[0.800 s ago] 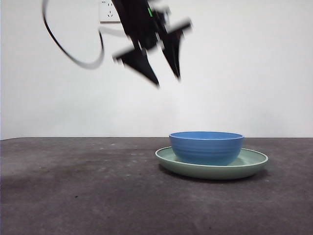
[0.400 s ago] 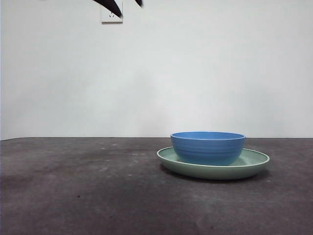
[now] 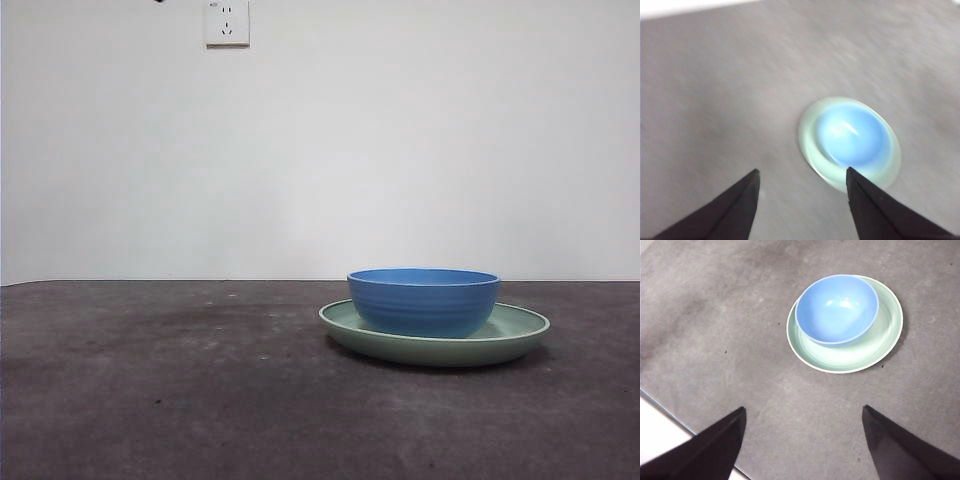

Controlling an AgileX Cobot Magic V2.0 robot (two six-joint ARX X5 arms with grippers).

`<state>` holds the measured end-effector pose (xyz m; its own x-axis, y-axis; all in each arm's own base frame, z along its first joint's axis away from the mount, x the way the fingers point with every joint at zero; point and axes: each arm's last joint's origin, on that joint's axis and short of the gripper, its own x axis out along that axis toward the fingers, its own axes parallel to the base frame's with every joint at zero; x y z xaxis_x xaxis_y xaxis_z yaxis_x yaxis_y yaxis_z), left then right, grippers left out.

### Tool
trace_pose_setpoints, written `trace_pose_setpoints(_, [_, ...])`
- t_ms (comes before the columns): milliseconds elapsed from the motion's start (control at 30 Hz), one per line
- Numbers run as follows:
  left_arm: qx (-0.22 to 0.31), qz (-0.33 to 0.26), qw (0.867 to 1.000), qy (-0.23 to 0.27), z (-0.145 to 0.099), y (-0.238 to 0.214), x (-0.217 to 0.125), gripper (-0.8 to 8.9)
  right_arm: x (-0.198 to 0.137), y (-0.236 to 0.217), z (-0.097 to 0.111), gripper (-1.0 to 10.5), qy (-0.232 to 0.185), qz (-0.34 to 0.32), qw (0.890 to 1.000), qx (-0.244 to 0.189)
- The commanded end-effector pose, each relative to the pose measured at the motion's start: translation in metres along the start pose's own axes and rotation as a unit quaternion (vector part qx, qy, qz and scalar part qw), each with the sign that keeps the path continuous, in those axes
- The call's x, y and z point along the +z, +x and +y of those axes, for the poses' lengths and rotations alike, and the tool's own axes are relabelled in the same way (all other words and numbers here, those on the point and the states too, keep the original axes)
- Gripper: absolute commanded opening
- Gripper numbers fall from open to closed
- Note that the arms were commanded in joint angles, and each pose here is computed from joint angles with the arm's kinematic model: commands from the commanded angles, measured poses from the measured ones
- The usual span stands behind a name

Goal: Pick up the blue bowl, put it on the green plate, put it on desk

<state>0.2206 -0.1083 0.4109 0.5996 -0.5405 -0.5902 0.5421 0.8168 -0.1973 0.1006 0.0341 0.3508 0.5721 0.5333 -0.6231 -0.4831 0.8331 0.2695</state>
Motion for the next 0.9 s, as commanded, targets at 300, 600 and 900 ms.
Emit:
trace_pose_setpoints(300, [-0.158,0.030,0.987,0.028,-0.009,-0.018,-0.081,2.80,0.004,-0.003,0.002,3.7,-0.006,-0.009,1.000,0.001])
trace_pose_setpoints(600, [-0.159,0.059,0.985,0.032,-0.009,-0.019,-0.096,2.80,0.004,-0.003,0.002,3.7,0.002,-0.008,1.000,0.001])
trace_pose_setpoints(900, [-0.160,0.050,0.985,0.036,-0.009,-0.019,-0.095,2.80,0.011,0.012,-0.008,3.7,0.029,0.016,0.998,-0.049])
